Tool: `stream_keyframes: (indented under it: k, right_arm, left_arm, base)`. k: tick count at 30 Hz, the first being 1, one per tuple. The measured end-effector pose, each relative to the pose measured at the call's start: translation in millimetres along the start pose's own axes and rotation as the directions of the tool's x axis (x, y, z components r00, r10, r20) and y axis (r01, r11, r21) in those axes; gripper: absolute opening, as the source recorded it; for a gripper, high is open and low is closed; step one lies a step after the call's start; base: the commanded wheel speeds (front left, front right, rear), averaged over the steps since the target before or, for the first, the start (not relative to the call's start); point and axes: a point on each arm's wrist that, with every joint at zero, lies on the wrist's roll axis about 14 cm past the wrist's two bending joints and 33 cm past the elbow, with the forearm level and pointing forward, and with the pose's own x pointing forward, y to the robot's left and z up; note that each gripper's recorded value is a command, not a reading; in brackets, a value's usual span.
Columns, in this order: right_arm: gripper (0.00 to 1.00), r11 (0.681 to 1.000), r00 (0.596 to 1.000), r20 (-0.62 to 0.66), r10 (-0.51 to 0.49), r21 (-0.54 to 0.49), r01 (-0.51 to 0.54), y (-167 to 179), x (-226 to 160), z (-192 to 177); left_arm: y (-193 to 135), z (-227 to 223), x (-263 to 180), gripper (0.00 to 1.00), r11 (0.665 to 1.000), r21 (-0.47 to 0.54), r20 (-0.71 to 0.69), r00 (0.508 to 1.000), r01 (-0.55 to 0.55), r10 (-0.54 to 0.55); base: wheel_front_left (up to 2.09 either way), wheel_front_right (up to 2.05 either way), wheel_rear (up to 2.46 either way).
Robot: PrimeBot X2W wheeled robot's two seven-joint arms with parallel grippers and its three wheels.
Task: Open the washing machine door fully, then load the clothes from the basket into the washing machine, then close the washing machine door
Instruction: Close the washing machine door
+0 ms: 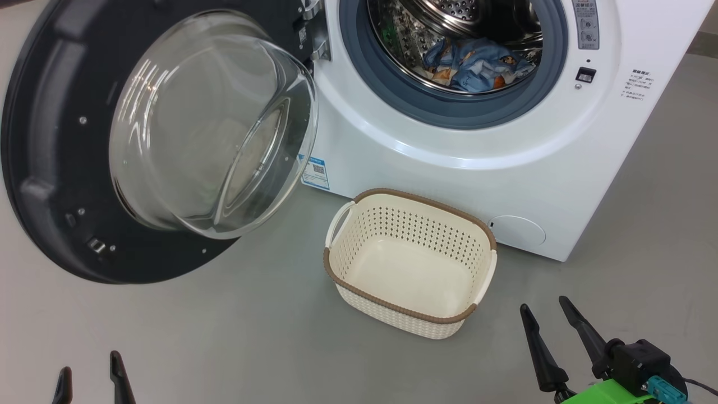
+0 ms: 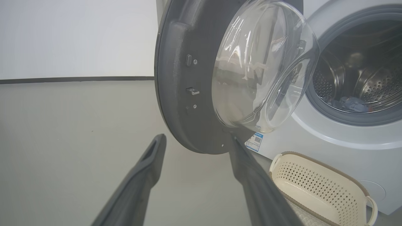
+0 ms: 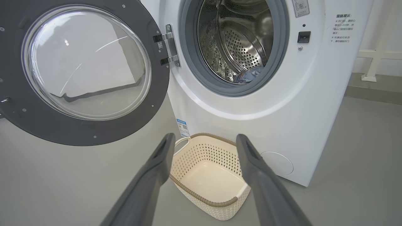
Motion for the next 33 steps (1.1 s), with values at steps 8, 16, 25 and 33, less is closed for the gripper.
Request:
stream_keyframes:
  k: [8,16,25,33]
  right_arm:
    - [1.0,1.0,1.0,0.003,0.0,-0.005,0.0,0,-1,2]
    - [1.0,1.0,1.0,0.007,-0.004,-0.007,0.004,-1,-3,4]
    - [1.0,1.0,1.0,0.004,-0.007,-0.006,0.007,-2,-2,3]
    - [1.0,1.0,1.0,0.007,-0.008,-0.003,0.008,-3,-1,4]
  left_arm:
    - [-1,0,0,1.0,1.0,-0.004,0.003,1.0,0.006,-0.006]
    - [-2,-5,-3,0.0,1.0,-0.006,-0.013,1.0,0.02,-0.02]
    - [8,7,1,0.0,0.999,-0.045,0.021,1.0,-0.001,0.002]
    - [17,47,23,0.0,0.999,-0.047,0.155,0.988,0.009,-0.001]
  base:
    - [0.0,0.0,0.0]
    - [0.0,0.0,0.0]
    - [0.0,0.0,0.0]
    - [0.0,0.0,0.0]
